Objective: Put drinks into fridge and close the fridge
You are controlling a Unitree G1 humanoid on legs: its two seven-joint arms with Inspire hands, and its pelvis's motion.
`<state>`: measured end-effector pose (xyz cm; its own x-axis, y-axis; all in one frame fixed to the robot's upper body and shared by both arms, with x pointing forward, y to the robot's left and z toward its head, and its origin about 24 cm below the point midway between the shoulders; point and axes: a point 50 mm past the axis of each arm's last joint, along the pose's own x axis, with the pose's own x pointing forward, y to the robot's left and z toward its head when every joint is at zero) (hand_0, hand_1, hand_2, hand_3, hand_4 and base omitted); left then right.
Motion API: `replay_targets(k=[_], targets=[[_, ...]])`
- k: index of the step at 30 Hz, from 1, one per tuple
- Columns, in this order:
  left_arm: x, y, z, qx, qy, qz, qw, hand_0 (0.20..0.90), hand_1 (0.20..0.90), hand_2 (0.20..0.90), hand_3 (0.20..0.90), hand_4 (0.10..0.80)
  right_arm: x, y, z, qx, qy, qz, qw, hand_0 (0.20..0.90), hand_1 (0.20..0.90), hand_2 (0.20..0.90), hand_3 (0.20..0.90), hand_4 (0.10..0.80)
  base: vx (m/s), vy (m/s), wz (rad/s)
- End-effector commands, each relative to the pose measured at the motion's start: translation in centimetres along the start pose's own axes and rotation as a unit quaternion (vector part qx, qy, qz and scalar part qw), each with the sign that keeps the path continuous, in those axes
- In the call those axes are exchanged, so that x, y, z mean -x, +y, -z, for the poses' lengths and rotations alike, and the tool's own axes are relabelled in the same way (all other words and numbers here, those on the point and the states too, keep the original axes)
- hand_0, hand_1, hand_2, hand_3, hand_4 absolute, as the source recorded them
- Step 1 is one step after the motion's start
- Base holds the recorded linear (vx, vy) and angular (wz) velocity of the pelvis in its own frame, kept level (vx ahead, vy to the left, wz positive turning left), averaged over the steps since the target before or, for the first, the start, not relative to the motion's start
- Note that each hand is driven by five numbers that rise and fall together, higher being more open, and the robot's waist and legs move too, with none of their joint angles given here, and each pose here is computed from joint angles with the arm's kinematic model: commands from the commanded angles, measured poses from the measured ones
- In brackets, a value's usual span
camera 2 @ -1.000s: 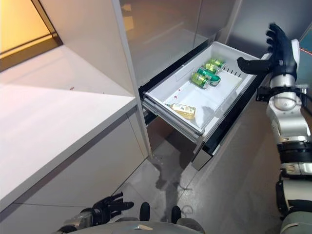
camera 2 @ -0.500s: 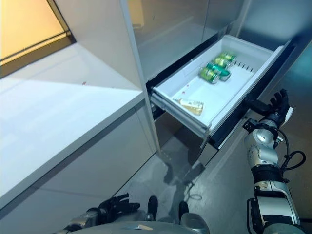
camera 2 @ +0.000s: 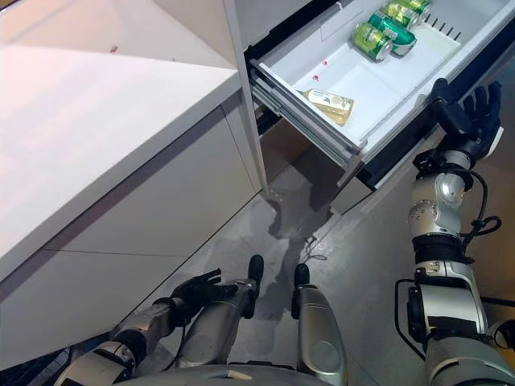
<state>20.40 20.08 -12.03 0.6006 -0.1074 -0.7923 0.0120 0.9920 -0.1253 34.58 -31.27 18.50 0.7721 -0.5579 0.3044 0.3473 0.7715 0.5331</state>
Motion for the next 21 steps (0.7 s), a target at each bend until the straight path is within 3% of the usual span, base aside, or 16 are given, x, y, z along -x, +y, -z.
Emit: replay_targets(k=[1,12,21], targets=[[0.4,0.4,1.0,-0.014,0.006,-0.01,1.0,0.9,0.9,0.9,0.9,0.8,0.9,8.5,0.1,-0.013,0.011,-0.209,0.978,0.9,0.9,0.9,0.9,0.8,-0.079,0.027,0.05],[0.5,0.6,1.2,-0.049,0.015,0.003,0.999,0.9,0.9,0.9,0.9,0.8,0.5,14.6,-0.7,0.02,0.027,-0.331,0.943,0.9,0.9,0.9,0.9,0.8,0.017,0.02,0.11],[1.8,2.7,4.6,-0.066,0.067,-0.014,0.995,0.9,0.9,0.9,0.9,0.8,0.6,15.5,-0.5,0.026,0.046,-0.327,0.944,0.9,0.9,0.9,0.9,0.8,0.125,-0.004,0.32]])
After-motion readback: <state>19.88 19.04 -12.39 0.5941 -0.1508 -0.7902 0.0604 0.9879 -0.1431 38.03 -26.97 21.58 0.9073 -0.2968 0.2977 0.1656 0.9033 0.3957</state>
